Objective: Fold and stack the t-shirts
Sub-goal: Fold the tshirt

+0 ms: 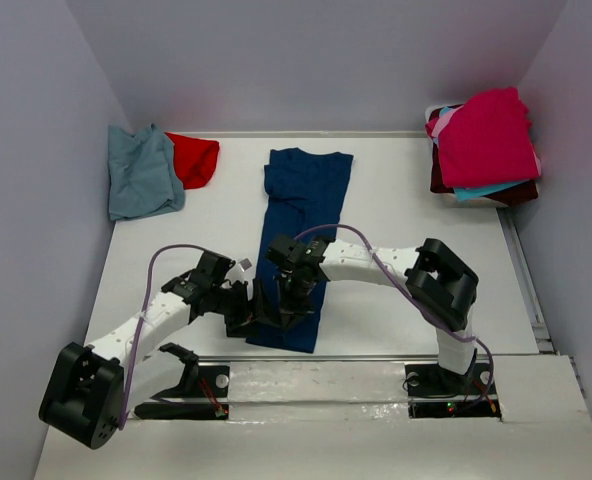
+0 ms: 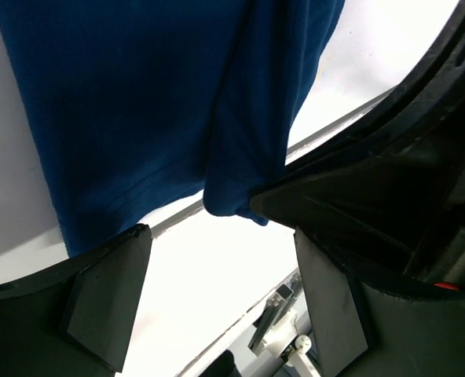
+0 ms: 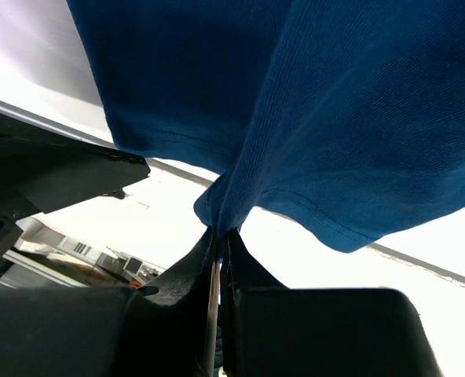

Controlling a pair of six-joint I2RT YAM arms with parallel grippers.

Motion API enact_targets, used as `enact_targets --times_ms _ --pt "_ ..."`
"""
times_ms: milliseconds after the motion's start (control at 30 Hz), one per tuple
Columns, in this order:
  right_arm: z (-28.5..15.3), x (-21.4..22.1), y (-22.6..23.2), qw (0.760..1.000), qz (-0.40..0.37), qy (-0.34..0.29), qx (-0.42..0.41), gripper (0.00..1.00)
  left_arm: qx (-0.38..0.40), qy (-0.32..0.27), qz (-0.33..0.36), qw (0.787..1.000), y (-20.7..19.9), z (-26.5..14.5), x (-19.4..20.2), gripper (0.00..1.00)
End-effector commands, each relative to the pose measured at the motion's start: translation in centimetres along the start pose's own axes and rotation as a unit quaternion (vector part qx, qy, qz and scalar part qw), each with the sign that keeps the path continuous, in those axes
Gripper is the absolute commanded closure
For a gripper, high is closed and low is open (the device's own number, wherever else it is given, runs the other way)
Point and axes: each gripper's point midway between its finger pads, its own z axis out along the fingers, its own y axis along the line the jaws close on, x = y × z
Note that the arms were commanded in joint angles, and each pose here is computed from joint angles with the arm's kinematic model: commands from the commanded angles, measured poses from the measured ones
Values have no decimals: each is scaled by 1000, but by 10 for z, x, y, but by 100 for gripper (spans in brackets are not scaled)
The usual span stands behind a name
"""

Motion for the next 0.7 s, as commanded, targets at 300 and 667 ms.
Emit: enact_targets --times_ms 300,667 --pt "-33 2 23 999 -14 -37 -36 93 -21 -2 -27 999 6 -3 2 15" --pt "-43 6 17 999 -14 -44 -29 93 -25 -14 -33 999 -1 -7 -7 15"
